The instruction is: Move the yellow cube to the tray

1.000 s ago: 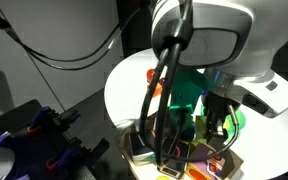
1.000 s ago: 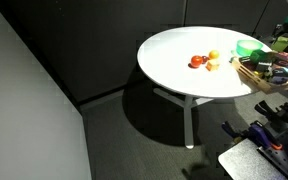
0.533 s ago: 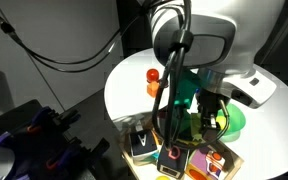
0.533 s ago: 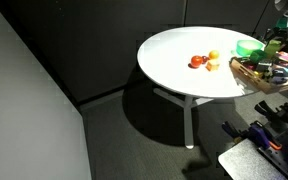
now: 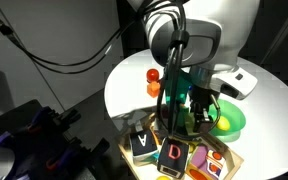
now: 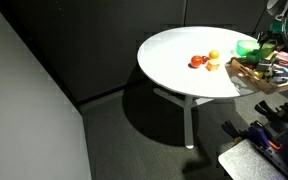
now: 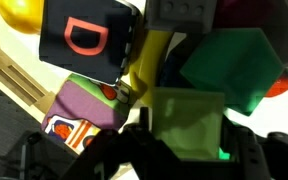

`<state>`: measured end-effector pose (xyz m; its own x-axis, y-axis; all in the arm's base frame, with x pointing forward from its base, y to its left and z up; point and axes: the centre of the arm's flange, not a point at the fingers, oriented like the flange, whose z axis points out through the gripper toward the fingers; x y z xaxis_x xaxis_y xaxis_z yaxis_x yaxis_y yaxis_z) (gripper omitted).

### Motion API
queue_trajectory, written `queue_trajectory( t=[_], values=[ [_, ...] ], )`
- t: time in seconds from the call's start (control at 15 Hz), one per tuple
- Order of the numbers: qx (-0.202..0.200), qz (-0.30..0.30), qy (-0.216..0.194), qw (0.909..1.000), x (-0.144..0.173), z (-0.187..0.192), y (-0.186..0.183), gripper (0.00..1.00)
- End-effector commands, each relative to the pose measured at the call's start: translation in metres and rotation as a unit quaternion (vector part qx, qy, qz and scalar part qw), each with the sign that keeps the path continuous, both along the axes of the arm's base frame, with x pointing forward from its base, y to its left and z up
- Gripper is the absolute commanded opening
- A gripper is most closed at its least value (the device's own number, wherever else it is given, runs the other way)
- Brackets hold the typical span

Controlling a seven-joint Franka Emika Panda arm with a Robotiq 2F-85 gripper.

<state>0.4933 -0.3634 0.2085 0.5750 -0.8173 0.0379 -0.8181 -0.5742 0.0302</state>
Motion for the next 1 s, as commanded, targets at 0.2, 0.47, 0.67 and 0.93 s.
queue_trajectory(
  t=[0.2, 0.47, 0.67, 0.93],
  values=[
    [0.005, 0.033, 0.0, 0.9995, -0.002, 0.017, 0.027, 1.0],
    [0.001, 0.046, -0.01, 0.9989, -0.003, 0.032, 0.042, 1.0],
    [-0.002, 0.056, -0.017, 0.9983, -0.004, 0.046, 0.054, 1.0],
    [0.003, 0.076, -0.03, 0.9967, -0.004, 0.062, 0.07, 1.0]
  ],
)
